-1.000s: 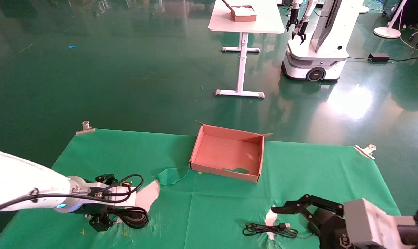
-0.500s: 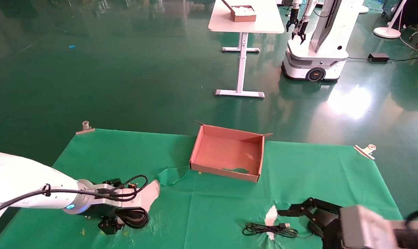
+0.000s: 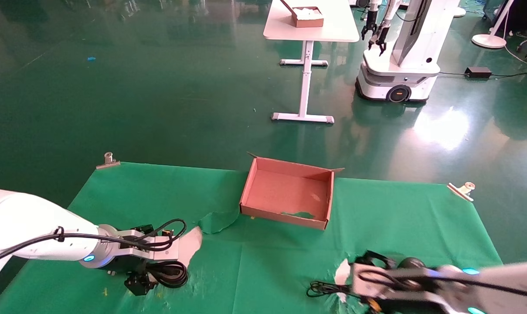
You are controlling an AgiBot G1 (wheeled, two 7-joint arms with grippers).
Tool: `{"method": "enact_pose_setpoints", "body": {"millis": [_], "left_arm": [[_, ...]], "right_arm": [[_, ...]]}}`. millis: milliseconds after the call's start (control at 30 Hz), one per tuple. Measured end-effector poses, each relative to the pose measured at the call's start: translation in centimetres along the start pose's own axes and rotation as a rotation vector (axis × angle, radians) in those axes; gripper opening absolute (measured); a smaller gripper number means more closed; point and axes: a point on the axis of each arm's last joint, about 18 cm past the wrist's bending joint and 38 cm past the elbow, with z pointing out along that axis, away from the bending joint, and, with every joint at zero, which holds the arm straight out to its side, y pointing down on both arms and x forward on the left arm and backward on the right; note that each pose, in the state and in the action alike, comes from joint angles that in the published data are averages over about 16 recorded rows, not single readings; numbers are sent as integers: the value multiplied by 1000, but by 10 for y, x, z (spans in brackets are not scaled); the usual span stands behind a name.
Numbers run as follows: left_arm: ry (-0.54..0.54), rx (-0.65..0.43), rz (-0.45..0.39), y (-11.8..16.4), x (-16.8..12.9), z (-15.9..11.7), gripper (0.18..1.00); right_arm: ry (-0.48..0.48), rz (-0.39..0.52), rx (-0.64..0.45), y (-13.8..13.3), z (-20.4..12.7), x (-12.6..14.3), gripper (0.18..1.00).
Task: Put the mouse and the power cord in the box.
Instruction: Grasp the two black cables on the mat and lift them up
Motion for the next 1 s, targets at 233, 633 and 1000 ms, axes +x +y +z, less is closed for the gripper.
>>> {"method": "enact_pose_setpoints", "body": {"millis": [233,633,1000], "left_arm": [[1,0,0,0,0,0,1001],[1,0,-1,0,-1,1,986],[1,1,-1,0,-1,1,893]], "right_arm": [[23,-6,-69,-8,32,19,1001],[38,4,-104,-8,46,27,999],[36,6,-97,-8,44,26,944]]}}
